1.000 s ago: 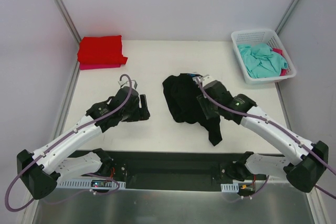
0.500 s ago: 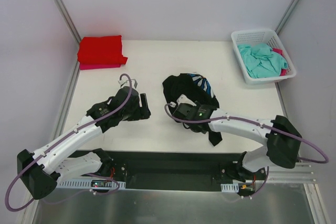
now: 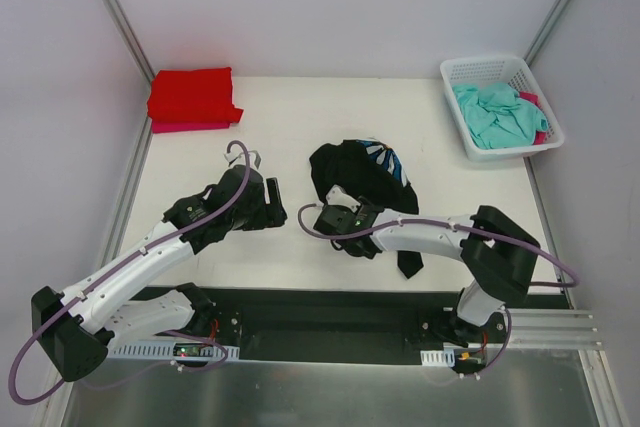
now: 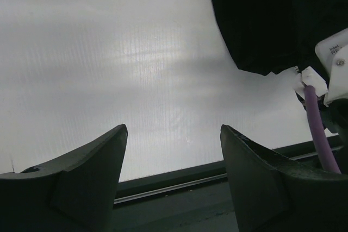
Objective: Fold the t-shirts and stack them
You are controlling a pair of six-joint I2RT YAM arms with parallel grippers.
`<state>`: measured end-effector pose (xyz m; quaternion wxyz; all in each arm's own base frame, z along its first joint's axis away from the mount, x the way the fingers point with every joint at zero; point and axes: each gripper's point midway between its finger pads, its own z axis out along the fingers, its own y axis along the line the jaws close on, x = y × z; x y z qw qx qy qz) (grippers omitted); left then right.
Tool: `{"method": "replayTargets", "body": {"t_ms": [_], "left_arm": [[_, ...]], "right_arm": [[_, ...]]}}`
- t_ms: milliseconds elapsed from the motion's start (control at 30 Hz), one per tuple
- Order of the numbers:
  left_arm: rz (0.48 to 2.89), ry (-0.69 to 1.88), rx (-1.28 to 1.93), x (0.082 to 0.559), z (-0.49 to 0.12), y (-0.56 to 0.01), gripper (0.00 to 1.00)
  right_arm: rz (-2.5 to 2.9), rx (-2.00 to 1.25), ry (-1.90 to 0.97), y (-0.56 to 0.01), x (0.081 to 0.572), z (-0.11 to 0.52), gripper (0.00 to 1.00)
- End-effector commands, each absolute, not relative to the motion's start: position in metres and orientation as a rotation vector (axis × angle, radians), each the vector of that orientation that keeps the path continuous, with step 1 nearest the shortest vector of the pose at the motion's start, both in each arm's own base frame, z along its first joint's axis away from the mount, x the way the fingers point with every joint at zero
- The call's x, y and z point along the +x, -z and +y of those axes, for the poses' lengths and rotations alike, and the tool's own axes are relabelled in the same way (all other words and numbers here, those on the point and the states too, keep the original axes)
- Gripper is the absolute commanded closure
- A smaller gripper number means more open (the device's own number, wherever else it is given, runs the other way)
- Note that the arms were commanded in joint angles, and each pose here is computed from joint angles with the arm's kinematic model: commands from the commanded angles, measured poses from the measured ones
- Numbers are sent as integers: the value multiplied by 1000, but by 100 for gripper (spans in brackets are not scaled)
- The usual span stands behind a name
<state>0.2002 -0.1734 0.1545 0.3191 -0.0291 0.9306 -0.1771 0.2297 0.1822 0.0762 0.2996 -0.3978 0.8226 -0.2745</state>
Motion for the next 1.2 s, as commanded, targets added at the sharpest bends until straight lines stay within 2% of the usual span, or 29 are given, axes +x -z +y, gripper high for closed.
{"method": "replayTargets", "body": {"t_ms": [0, 267, 467, 567, 633, 667, 733, 800, 900, 1033, 1167], "left_arm": [[2419, 479, -63, 202, -176, -160, 31], [2413, 476, -65, 202, -175, -161, 30], [2423, 474, -62, 203, -177, -160, 30], [2422, 469, -61, 203, -176, -160, 30], [2416, 470, -65, 203, -175, -161, 30], [2414, 473, -64, 203, -175, -162, 30], [2413, 470, -66, 203, -175, -162, 30], [2418, 465, -64, 203, -174, -160, 30], [2422, 458, -64, 203, -174, -159, 30], [2426, 430, -71, 206, -173, -155, 30], [2438, 414, -67, 213, -178, -156, 30]], "right_arm": [[2154, -1023, 761, -77, 245, 186, 55], [2164, -1021, 783, -77, 264, 185, 56], [2177, -1005, 772, -80, 276, 188, 62], [2203, -1004, 764, -75, 279, 186, 69], [2223, -1009, 760, -71, 278, 185, 78], [2223, -1004, 760, -71, 278, 184, 87], [2231, -1001, 767, -71, 276, 182, 98], [2233, -995, 767, -74, 276, 182, 99], [2242, -938, 765, -91, 275, 178, 99], [2264, -785, 633, -143, 268, 176, 99], [2155, -615, 437, -242, 266, 171, 99]]}}
